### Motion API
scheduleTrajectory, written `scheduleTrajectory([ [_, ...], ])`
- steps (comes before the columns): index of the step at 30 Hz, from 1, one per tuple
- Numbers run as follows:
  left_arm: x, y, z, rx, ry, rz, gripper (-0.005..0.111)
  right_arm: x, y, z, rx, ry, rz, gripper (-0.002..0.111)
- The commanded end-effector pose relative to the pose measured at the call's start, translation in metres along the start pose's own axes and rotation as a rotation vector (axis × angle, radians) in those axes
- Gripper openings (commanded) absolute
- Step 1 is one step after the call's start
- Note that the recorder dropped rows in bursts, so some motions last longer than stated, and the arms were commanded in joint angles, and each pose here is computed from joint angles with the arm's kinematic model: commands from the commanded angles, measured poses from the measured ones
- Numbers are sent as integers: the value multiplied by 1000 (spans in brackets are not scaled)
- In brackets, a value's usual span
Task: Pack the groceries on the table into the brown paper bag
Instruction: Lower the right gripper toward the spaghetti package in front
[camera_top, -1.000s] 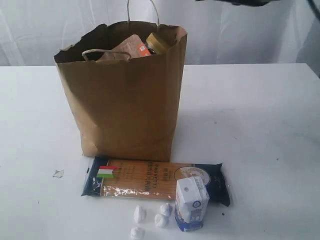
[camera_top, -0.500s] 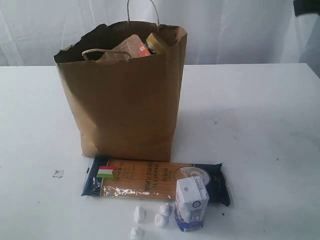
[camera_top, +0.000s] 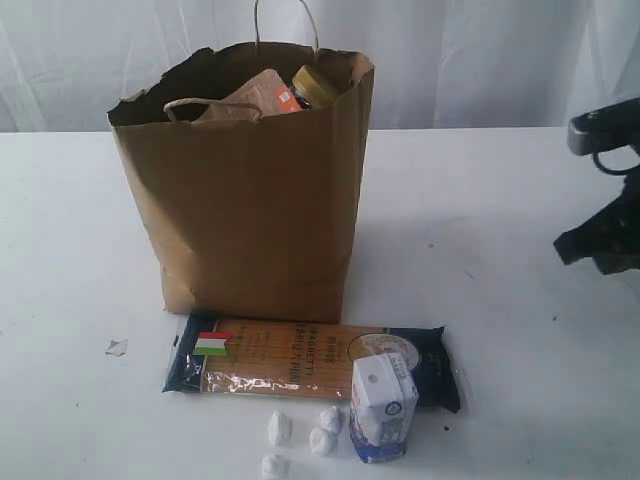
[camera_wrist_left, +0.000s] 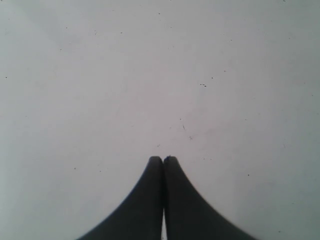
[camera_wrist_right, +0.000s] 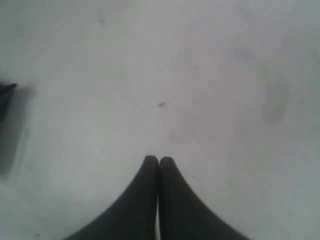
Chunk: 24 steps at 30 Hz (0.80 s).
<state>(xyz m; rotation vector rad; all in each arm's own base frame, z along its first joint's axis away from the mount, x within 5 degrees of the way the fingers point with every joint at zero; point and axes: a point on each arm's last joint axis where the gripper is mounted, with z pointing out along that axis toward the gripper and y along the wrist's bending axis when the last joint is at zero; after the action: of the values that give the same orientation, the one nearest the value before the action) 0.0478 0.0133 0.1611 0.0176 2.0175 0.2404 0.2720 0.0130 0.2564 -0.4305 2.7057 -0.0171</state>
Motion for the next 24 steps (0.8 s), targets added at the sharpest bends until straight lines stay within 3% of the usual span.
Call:
scheduleTrajectory([
  [1, 1, -1, 0, 10, 2, 1, 0, -11, 21, 3, -154, -109, -119, 0],
  [6, 1, -1, 0, 10, 2, 1, 0, -20, 32, 3, -295, -189, -32, 0],
  [12, 1, -1, 0, 10, 2, 1, 0, -18, 47, 11, -461, -154, -165, 3],
  [15, 1, -1, 0, 10, 2, 1, 0, -18, 52, 17, -477, -148, -238, 13],
  [22, 1, -1, 0, 10, 2, 1, 0, -21, 70, 21, -486, -164, -352, 49],
  [24, 1, -1, 0, 10, 2, 1, 0, -24, 75, 21, -464, -193, -383, 51],
])
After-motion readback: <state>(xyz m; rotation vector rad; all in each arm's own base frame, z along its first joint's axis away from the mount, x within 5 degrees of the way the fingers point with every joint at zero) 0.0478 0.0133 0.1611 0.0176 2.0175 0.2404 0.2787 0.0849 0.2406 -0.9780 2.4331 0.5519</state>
